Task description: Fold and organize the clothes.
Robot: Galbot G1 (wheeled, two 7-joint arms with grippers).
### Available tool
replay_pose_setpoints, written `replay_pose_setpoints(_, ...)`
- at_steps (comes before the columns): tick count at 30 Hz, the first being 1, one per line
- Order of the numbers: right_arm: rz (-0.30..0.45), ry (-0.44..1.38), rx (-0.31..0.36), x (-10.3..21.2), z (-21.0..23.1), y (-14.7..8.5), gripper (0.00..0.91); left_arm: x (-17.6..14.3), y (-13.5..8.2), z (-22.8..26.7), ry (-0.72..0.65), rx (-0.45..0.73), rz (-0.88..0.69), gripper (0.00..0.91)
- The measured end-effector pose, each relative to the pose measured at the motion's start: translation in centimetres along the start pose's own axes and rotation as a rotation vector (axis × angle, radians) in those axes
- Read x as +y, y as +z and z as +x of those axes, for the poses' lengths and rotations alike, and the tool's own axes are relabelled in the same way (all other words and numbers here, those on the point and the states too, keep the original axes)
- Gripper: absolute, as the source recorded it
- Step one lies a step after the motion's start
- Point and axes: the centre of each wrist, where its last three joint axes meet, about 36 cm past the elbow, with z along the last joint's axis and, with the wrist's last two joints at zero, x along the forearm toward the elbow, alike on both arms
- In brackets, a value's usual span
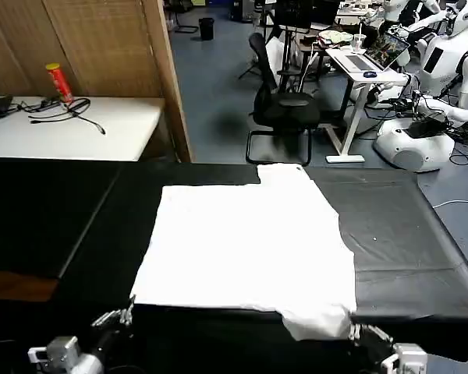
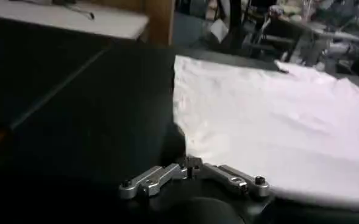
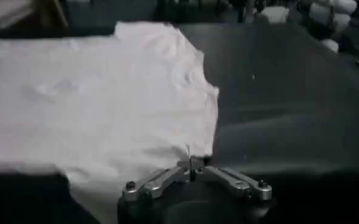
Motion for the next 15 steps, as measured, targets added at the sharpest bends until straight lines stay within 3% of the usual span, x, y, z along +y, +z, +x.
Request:
replay_pose_setpoints(7, -0.003, -0.005, -0.039, -1.0, -5.7, 0.4, 0.0, -1.2, -1.0, -3.4, 0.006, -0.136, -0.013, 0.0)
replay_pose_setpoints(15, 0.027, -0.011, -0.058, -1.5, -11.0, -0.3, 0.0, -1.8, -1.1, -7.5, 0.026, -0.187, -0.031, 0.0)
